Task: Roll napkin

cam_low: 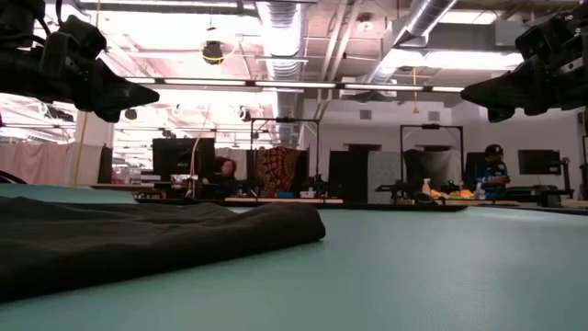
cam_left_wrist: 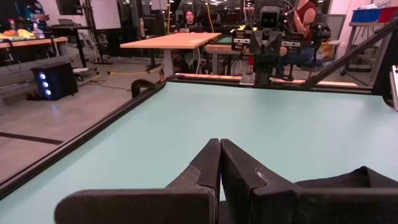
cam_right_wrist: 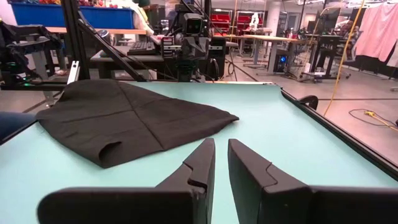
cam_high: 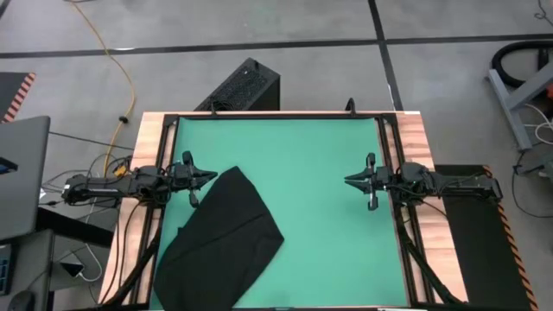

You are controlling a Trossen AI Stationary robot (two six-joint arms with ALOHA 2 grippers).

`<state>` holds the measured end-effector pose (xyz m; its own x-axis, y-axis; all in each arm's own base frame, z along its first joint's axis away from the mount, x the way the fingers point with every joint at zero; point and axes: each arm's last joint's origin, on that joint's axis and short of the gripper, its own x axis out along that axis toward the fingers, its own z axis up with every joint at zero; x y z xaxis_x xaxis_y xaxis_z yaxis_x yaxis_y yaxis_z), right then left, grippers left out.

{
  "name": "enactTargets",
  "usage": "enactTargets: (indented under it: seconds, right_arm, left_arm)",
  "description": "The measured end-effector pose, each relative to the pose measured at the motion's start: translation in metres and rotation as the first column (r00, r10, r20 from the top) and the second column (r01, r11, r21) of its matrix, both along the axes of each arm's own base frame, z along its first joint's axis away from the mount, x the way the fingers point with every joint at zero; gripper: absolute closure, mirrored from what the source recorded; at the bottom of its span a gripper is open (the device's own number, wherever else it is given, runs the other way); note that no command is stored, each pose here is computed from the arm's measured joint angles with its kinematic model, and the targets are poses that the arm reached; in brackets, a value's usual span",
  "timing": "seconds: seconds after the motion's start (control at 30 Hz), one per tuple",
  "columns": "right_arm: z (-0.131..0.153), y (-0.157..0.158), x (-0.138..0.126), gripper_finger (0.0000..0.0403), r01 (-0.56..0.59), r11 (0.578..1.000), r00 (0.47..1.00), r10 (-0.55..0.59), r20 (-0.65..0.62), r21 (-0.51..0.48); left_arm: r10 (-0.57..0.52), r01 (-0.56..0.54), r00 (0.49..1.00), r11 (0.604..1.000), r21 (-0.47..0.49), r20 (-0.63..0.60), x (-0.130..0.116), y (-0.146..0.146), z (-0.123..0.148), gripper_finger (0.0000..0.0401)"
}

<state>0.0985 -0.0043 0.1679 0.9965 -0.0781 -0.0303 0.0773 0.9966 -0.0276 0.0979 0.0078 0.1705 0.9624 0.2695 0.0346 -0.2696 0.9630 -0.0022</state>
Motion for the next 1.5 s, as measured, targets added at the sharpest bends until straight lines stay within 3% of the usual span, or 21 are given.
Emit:
enactTargets:
  seconds: [0.93, 1.1, 1.27, 1.4, 1.5]
  right_arm:
    - [0.0000, 0.0000, 0.0000, 0.0333, 0.000, 1.000, 1.000, 0.000, 0.000, -0.001]
    - [0.0001, -0.0002, 0.0000, 0.0333, 0.000, 0.996, 1.000, 0.000, -0.004, -0.087]
    - [0.0002, 0.0009, 0.0001, 0.0333, -0.007, 0.996, 1.000, 0.006, 0.010, 0.084]
    - [0.0009, 0.0006, 0.0002, 0.0333, -0.003, 0.995, 1.000, 0.001, 0.023, 0.104]
    - [0.0041, 0.0007, 0.0003, 0.0333, -0.008, 0.995, 0.998, 0.002, 0.060, 0.104]
  left_arm:
    - [0.000, 0.001, 1.000, 1.000, -0.011, 0.004, 0.0000, 0.0000, 0.0001, 0.0401]
    - [0.000, 0.000, 1.000, 1.000, -0.009, 0.016, -0.0001, 0.0000, 0.0013, 0.0401]
    - [-0.008, 0.009, 1.000, 0.997, -0.071, 0.021, 0.0001, -0.0001, 0.0000, 0.0401]
    - [-0.027, 0.030, 0.999, 0.994, -0.102, 0.027, 0.0002, -0.0007, -0.0001, 0.0401]
    - [-0.020, 0.021, 1.000, 0.998, -0.064, 0.017, 0.0001, -0.0005, 0.0000, 0.0401]
